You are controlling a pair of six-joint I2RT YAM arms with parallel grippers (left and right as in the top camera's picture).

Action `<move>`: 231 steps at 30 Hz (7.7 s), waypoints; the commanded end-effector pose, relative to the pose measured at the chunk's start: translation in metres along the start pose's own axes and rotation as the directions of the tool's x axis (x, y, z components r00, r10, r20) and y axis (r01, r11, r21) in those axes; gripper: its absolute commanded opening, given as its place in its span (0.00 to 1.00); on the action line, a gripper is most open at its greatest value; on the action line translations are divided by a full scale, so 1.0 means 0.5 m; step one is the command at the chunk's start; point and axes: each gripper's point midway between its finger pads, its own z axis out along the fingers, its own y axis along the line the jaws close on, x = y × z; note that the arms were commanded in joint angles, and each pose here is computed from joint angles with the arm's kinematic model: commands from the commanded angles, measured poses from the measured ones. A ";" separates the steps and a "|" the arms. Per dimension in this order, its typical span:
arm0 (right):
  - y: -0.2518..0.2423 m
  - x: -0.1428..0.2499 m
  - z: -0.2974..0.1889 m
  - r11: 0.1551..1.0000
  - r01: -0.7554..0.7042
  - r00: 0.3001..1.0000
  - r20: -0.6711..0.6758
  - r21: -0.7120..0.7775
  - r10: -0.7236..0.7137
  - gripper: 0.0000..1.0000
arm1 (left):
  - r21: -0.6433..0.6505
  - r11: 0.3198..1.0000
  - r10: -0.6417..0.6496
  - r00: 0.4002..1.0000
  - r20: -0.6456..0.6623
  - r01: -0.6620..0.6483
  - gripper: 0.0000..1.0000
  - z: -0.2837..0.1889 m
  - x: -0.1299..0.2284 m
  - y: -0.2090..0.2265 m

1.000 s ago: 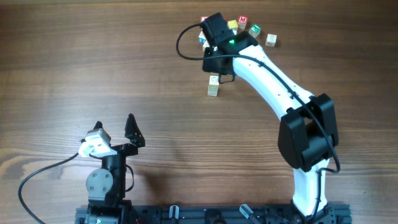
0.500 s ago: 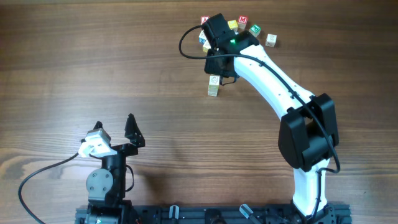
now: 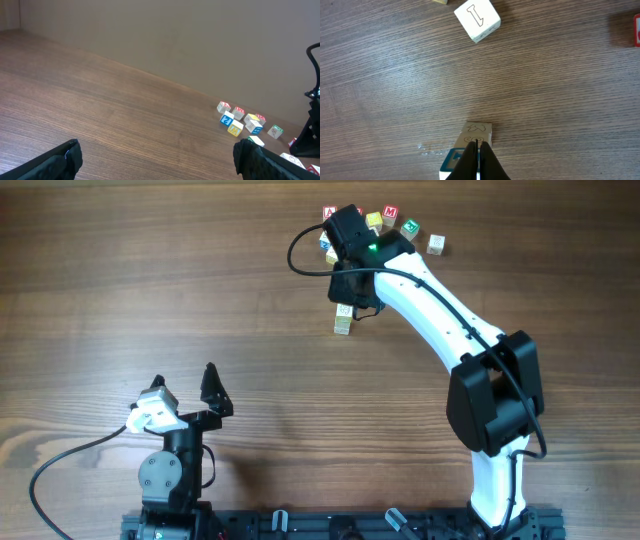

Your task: Form a tower

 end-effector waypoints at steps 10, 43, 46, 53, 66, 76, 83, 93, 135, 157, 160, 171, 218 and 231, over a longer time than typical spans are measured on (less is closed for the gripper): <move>0.010 0.013 -0.007 1.000 -0.031 0.999 -0.017 -0.005 0.031 0.05 | -0.011 1.000 0.019 1.000 0.003 -0.019 1.00 0.001 0.002 0.006; 0.046 0.063 -0.058 0.978 -0.208 0.978 -0.024 0.012 0.208 1.00 | -0.012 1.000 0.019 1.000 0.003 -0.019 1.00 0.001 0.002 0.006; 0.053 0.063 -0.053 0.988 -0.151 0.988 -0.011 0.010 0.152 1.00 | -0.012 1.000 0.019 1.000 0.002 -0.019 1.00 0.001 0.002 0.006; 0.036 0.078 -0.018 0.993 -0.111 0.993 -0.023 0.045 0.112 1.00 | -0.012 1.000 0.019 1.000 0.003 -0.019 1.00 0.001 0.002 0.006; 0.037 0.095 0.021 0.996 -0.071 0.995 -0.073 0.051 0.075 0.81 | -0.012 1.000 0.019 1.000 0.003 -0.019 1.00 0.001 0.002 0.006; 0.025 0.116 0.059 0.993 -0.071 0.991 -0.110 0.089 0.080 0.77 | -0.012 1.000 0.019 1.000 0.003 -0.019 1.00 0.001 0.002 0.006; 0.023 0.119 0.071 0.993 -0.069 0.990 -0.116 0.097 0.080 0.66 | -0.012 1.000 0.019 1.000 0.003 -0.019 1.00 0.001 0.002 0.006; 0.025 0.121 0.073 0.993 -0.078 0.989 -0.120 0.093 0.089 0.49 | -0.012 1.000 0.019 1.000 0.003 -0.019 1.00 0.001 0.002 0.006; 0.003 0.115 0.136 0.974 -0.175 0.976 -0.102 0.144 0.190 0.70 | -0.012 1.000 0.019 1.000 0.003 -0.019 1.00 0.001 0.002 0.006; -0.001 0.119 0.138 0.973 -0.172 0.976 -0.108 0.152 0.189 0.34 | -0.012 1.000 0.019 1.000 0.003 -0.019 1.00 0.001 0.002 0.006; -0.001 0.119 0.138 0.973 -0.172 0.976 -0.108 0.152 0.189 0.33 | -0.012 1.000 0.019 1.000 0.003 -0.019 1.00 0.001 0.002 0.006; 0.000 0.120 0.138 0.977 -0.156 0.978 -0.114 0.147 0.174 0.32 | -0.012 1.000 0.019 1.000 0.002 -0.019 1.00 0.001 0.002 0.006; 0.002 0.092 0.122 0.994 0.106 0.980 -0.172 0.038 -0.098 0.62 | -0.012 1.000 0.019 1.000 0.003 -0.019 1.00 0.001 0.002 0.006; 0.047 0.029 -0.009 0.994 0.088 0.995 -0.043 -0.070 -0.091 1.00 | -0.011 1.000 0.019 1.000 0.003 -0.019 1.00 0.001 0.002 0.006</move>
